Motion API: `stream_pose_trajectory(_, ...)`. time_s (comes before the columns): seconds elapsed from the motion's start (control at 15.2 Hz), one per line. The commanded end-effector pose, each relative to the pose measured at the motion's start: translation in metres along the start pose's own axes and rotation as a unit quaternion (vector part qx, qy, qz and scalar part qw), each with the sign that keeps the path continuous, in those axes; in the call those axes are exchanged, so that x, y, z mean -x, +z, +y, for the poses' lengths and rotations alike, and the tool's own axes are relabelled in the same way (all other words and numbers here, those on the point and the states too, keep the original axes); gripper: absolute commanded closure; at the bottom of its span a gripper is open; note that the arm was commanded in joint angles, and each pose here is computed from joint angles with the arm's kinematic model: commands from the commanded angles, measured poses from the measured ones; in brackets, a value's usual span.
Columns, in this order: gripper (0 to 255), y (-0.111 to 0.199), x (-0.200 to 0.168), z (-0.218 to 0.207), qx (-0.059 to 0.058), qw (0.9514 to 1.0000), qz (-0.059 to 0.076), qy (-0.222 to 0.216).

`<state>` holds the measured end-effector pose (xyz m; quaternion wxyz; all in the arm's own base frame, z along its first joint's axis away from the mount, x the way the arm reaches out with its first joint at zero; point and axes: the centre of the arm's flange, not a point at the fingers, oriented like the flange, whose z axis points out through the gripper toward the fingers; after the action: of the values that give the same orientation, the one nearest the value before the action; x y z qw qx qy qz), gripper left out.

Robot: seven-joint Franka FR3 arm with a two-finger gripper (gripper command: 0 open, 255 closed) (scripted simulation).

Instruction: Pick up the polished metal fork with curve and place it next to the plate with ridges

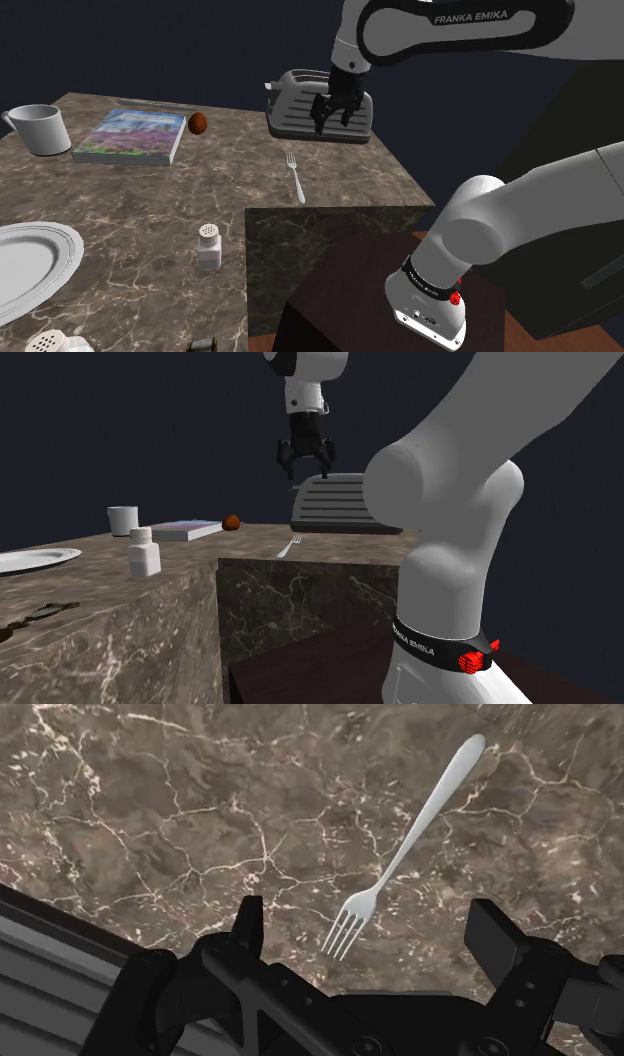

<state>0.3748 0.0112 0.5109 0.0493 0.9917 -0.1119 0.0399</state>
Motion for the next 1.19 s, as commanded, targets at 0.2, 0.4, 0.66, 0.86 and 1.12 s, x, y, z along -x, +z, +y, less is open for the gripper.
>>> stream_pose_trajectory(0.2,0,0.055,-0.034,-0.011,-0.013,0.9957,-0.007,0.092)
stream_pose_trajectory(0.4,0,0.089,-0.055,-0.014,-0.02,0.9891,-0.012,0.145)
stream_pose_trajectory(0.66,0,0.135,-0.083,-0.016,-0.03,0.9758,-0.018,0.216)
stream_pose_trajectory(0.86,0,0.157,-0.092,-0.016,-0.034,0.9696,-0.021,0.241)
stream_pose_trajectory(1.12,0,0.178,-0.092,-0.018,-0.034,0.9696,-0.021,0.241)
